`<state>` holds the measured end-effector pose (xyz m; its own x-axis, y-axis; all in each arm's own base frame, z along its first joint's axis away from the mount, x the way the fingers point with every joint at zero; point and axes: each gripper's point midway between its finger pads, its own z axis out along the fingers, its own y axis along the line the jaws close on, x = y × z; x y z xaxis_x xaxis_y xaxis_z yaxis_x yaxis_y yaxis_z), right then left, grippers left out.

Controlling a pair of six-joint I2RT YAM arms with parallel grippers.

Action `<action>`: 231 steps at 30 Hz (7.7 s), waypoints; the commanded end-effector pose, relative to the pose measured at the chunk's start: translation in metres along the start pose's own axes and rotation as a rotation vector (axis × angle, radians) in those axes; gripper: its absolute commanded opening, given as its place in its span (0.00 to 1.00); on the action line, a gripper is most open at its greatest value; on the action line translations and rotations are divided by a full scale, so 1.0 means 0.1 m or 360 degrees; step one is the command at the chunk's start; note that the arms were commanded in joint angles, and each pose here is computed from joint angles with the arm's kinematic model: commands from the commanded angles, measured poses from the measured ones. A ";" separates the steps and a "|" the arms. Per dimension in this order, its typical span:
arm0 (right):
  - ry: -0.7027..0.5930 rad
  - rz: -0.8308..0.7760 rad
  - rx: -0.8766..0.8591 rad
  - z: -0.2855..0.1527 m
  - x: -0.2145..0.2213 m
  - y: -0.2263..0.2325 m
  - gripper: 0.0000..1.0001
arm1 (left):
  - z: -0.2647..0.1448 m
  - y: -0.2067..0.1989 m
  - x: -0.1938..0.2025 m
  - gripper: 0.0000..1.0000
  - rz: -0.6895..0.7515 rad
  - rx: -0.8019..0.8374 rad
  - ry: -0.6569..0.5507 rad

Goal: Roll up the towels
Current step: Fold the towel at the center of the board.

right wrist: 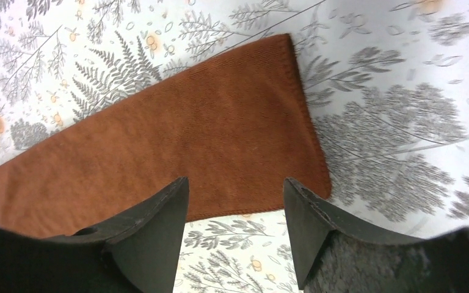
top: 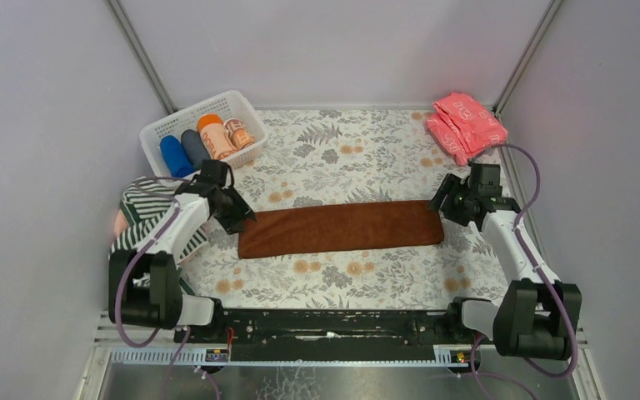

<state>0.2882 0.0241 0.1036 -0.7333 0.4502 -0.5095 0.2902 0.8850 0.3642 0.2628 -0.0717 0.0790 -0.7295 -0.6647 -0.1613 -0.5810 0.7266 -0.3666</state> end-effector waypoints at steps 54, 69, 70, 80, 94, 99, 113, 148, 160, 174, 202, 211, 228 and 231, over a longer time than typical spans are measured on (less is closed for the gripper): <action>0.0132 0.0083 -0.0113 1.30 -0.34 0.02 0.71 | 1.06 -0.14 -0.78 0.34 -0.0122 -0.0099 -0.0250; 0.0214 -0.0149 0.0057 0.49 -0.45 0.00 0.72 | 0.08 -0.60 -0.71 0.60 0.0099 0.0177 -0.0377; 0.0234 -0.0165 0.0118 0.47 -0.41 -0.07 0.72 | -0.05 -0.61 -0.71 0.62 0.0133 0.0198 -0.0412; 0.0458 -0.0264 0.0320 0.60 -0.05 -0.33 0.62 | -0.86 -0.43 -0.64 0.88 0.0562 0.0191 -0.0626; 0.0699 -0.0377 0.0456 0.86 0.34 -0.48 0.51 | -0.88 -0.20 -0.68 0.97 0.0637 0.0124 -0.0808; 0.0860 -0.0383 0.0543 0.89 0.67 -0.59 0.45 | -0.90 -0.17 -0.70 0.98 0.0612 0.0107 -0.0834; 0.0893 -0.0405 0.0762 0.88 0.65 -0.81 0.00 | -0.98 -0.16 -0.69 1.00 0.0613 0.0124 -0.0878; 0.0398 -0.0498 0.0071 0.30 0.21 1.20 0.00 | -0.87 -0.25 -0.59 1.00 0.0659 0.0211 -0.0761; 0.0489 -0.0531 -0.0141 0.42 0.74 2.24 0.00 | -0.83 -0.28 -0.55 1.00 0.0681 0.0245 -0.0721; 0.0529 -0.0577 -0.0302 0.42 1.12 2.87 0.00 | -0.79 -0.29 -0.53 1.00 0.0691 0.0263 -0.0682; 0.0576 -0.0449 -0.0440 0.60 1.59 3.33 0.00 | -0.72 -0.28 -0.52 1.00 0.0692 0.0259 -0.0642; 0.0637 -0.0402 -0.0416 0.77 1.75 3.29 0.06 | -0.72 -0.28 -0.51 1.00 0.0696 0.0264 -0.0639; 0.0748 -0.0571 -0.0621 0.42 1.90 3.39 0.39 | -0.66 -0.35 -0.43 1.00 0.0730 0.0335 -0.0552; 0.0683 -0.0654 -0.0679 0.21 1.78 3.34 0.45 | -0.66 -0.45 -0.34 1.00 0.0755 0.0418 -0.0497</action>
<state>0.2748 0.4031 0.0543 -0.9732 -0.0154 -0.2296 -0.1244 0.8747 0.4685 0.2837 -0.0547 0.1567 -0.7208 -0.3511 -0.5977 -0.1652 0.9244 -0.3437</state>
